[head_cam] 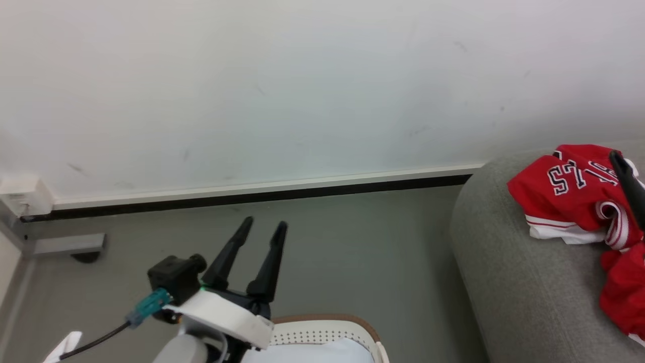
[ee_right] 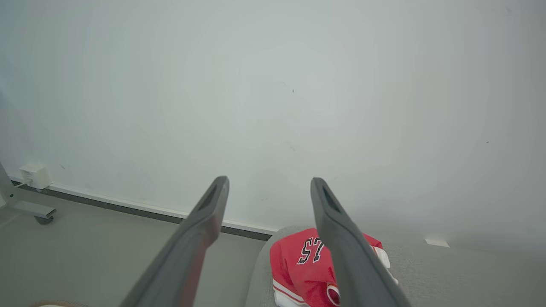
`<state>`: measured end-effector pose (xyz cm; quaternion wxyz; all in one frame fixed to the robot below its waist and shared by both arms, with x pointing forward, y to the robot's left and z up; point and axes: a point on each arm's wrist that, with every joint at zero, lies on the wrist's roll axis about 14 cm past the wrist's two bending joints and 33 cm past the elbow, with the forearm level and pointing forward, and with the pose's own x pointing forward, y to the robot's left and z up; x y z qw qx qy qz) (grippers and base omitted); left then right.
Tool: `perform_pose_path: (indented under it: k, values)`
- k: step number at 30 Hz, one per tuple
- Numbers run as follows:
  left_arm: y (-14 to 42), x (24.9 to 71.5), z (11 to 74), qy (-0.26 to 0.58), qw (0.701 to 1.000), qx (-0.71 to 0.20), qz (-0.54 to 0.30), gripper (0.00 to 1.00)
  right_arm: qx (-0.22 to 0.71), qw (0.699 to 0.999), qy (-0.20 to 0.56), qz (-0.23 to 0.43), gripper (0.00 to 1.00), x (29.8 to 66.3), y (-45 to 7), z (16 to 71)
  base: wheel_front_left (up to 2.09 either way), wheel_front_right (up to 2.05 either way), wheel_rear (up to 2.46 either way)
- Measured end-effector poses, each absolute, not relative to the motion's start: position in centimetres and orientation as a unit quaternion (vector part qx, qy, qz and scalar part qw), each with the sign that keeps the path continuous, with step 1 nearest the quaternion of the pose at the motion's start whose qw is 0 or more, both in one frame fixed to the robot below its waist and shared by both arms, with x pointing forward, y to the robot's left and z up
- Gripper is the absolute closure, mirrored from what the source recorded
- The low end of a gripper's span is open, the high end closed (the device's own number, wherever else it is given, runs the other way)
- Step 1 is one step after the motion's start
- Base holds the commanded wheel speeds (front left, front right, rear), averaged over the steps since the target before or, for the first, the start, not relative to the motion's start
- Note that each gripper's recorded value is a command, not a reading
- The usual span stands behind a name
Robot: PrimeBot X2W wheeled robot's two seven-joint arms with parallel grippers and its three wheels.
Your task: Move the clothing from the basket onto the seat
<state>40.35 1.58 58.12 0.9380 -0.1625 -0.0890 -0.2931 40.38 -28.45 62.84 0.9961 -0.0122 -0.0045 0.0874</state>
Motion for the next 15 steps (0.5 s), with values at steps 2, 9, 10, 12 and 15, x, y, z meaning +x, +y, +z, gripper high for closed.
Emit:
perform_pose_path:
  k: [2,9,10,12,15]
  values:
    - [4.3,40.7,58.1,-0.093,0.948,-0.166,-0.253,0.00,-0.001,0.994,-0.030,0.104,0.00,40.6,-26.6,62.9,0.00,0.00,0.00]
    - [11.8,40.1,56.8,-0.092,0.974,-0.153,-0.142,0.00,0.068,0.988,-0.086,0.107,0.00,40.3,-22.5,60.1,0.00,0.00,0.00]
    - [12.9,40.0,56.6,-0.093,0.978,-0.143,-0.124,0.00,0.076,0.988,-0.088,0.104,0.00,40.2,-22.0,59.3,0.00,0.00,0.00]
    - [14.5,39.6,56.3,-0.094,0.983,-0.122,-0.099,0.00,0.093,0.987,-0.089,0.094,0.00,39.7,-21.3,57.8,0.00,0.00,0.00]
    - [16.3,38.9,55.5,-0.089,0.988,-0.106,-0.066,0.00,0.105,0.987,-0.081,0.092,0.00,39.2,-19.6,55.8,0.00,0.00,0.00]
